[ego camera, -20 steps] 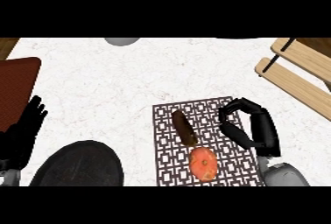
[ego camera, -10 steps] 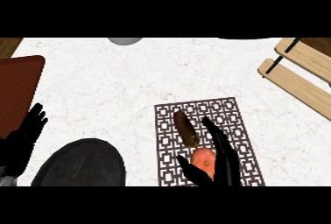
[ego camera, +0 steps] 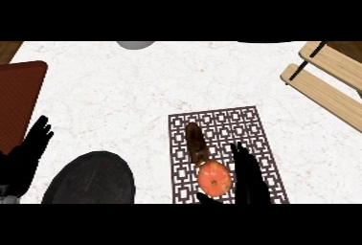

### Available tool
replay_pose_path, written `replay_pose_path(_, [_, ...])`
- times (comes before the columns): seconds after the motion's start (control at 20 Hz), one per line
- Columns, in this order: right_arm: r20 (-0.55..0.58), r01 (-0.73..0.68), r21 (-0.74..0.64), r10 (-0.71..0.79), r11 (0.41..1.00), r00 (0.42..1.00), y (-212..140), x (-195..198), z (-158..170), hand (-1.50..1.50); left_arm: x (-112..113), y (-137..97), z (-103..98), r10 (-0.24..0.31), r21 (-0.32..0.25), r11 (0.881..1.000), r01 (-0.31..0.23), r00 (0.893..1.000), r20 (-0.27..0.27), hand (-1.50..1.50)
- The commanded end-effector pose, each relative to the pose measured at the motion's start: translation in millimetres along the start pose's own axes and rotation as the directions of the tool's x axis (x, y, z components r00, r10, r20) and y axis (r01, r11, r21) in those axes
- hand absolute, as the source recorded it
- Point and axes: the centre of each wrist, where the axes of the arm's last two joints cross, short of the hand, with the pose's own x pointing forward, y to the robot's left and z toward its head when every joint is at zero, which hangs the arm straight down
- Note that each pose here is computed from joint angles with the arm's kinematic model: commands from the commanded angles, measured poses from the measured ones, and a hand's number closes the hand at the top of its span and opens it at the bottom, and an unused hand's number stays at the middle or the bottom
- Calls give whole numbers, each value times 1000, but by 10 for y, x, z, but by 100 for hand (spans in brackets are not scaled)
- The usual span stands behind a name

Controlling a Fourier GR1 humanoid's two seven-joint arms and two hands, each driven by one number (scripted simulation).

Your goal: Pick the squash from the placemat and place it in the tiered shelf

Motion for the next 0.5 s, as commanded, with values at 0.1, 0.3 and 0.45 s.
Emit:
replay_pose_path(0.1, [-91,-348,202,371,915,924,-87,169,91,-150,65,-4,-40,-4,-18,1000,4,1000,8,0])
replay_pose_path(0.3, [-112,-466,265,507,844,855,-262,625,88,-150,52,-86,-58,-2,-37,999,3,999,37,0])
replay_pose_path(0.45, [-123,-527,296,579,797,806,-463,860,28,-150,29,-49,-90,-2,-46,999,3,1000,19,0])
